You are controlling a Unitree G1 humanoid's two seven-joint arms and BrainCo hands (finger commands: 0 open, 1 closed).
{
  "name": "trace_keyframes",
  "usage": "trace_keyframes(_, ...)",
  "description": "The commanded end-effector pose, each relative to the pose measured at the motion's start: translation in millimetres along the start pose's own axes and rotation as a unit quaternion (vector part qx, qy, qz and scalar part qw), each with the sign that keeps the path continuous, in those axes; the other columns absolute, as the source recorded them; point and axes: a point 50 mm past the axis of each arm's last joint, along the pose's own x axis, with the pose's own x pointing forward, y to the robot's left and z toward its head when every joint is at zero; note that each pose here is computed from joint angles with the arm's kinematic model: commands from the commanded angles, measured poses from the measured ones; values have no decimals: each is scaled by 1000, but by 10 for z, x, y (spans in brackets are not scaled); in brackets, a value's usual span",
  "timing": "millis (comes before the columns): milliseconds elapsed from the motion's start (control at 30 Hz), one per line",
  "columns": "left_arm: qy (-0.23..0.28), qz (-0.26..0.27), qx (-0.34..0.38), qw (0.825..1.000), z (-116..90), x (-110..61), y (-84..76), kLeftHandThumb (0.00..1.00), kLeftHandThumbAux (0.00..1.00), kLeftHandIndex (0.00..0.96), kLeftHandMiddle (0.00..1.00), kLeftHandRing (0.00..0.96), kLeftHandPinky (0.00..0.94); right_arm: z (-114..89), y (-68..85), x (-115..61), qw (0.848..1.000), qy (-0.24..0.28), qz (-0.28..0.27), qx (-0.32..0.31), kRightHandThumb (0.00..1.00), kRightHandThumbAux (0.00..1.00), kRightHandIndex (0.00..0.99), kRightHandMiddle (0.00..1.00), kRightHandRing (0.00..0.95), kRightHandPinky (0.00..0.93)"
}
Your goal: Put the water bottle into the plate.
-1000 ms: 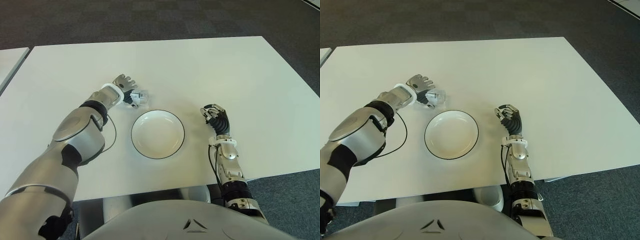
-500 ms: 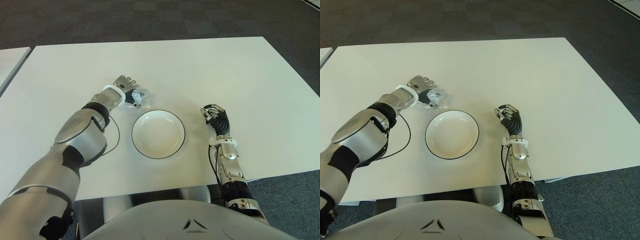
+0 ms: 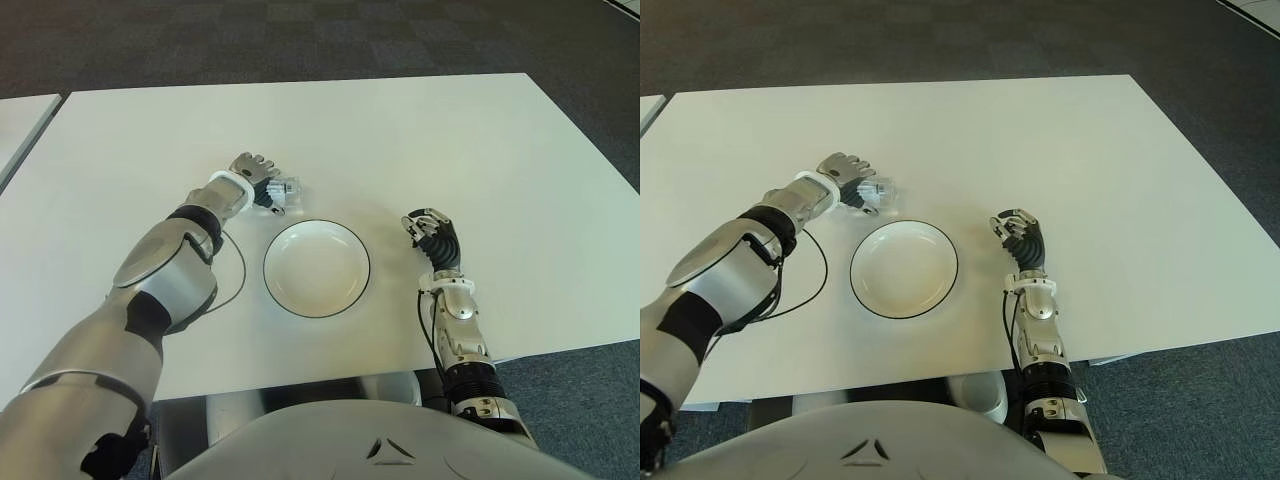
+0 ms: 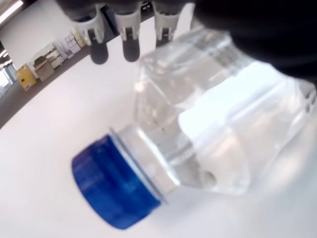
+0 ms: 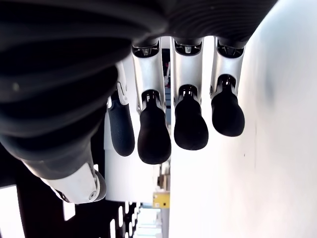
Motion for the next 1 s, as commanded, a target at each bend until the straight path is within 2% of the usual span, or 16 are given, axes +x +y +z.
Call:
trace_keyframes(33,-6,-46,-23,999,90,-21,-200,594,327,0,9,47,120,-48,-8,-33,1000,13,-5,4,701,730,439,764,749,723)
trace_keyframes(67,-5,-47,-25,999,88,-21,-201,612,342,6,39,106,207,-48,-8,-32,1000,13,-5,4,701,730,439,764,749,724)
trace_keyframes(100,-3,-49,-27,998,87,-21,-202,619,348,9,50,127,238,-48,-9,-32,1000,13,-5,4,701,730,439,764,749,724)
trace_keyframes(133,2,-52,-40,998,77,-22,-209,639,361,28,82,181,308,-48,-8,-31,1000,13,-4,4,701,730,439,764,749,725)
trace_keyframes(200,8,-57,-56,997,67,-24,-217,700,387,197,225,301,377,-47,-8,-30,1000,12,-4,4,701,731,439,766,751,725)
trace_keyframes(233,11,-58,-65,996,61,-26,-221,709,390,220,245,318,387,-47,-8,-29,1000,12,-4,4,701,731,439,767,751,725)
trace_keyframes(267,13,-59,-69,996,58,-26,-222,730,399,298,322,375,421,-47,-9,-28,1000,12,-4,4,701,731,439,767,752,724)
trace_keyframes(300,16,-60,-77,995,52,-27,-224,738,401,326,349,396,433,-46,-9,-28,1000,12,-4,4,701,731,439,767,752,723)
trace_keyframes(367,20,-62,-88,994,40,-28,-225,773,418,410,477,501,502,-47,-10,-26,1000,12,-4,4,701,731,439,768,752,722)
trace_keyframes(467,27,-63,-104,992,22,-30,-225,821,583,405,498,586,575,-47,-12,-23,1000,12,-4,5,701,731,439,768,753,723)
trace_keyframes(567,36,-67,-128,989,14,-29,-226,839,637,403,522,665,653,-46,-12,-22,1000,12,-3,5,700,731,439,768,753,723)
trace_keyframes(767,52,-76,-174,980,-11,-28,-223,851,661,405,538,732,738,-48,-21,-18,1000,12,-2,4,700,732,439,768,753,722)
trace_keyframes(1000,64,-81,-218,971,-21,-24,-212,855,664,406,547,768,785,-48,-29,-13,1000,12,-1,2,700,731,439,770,754,725)
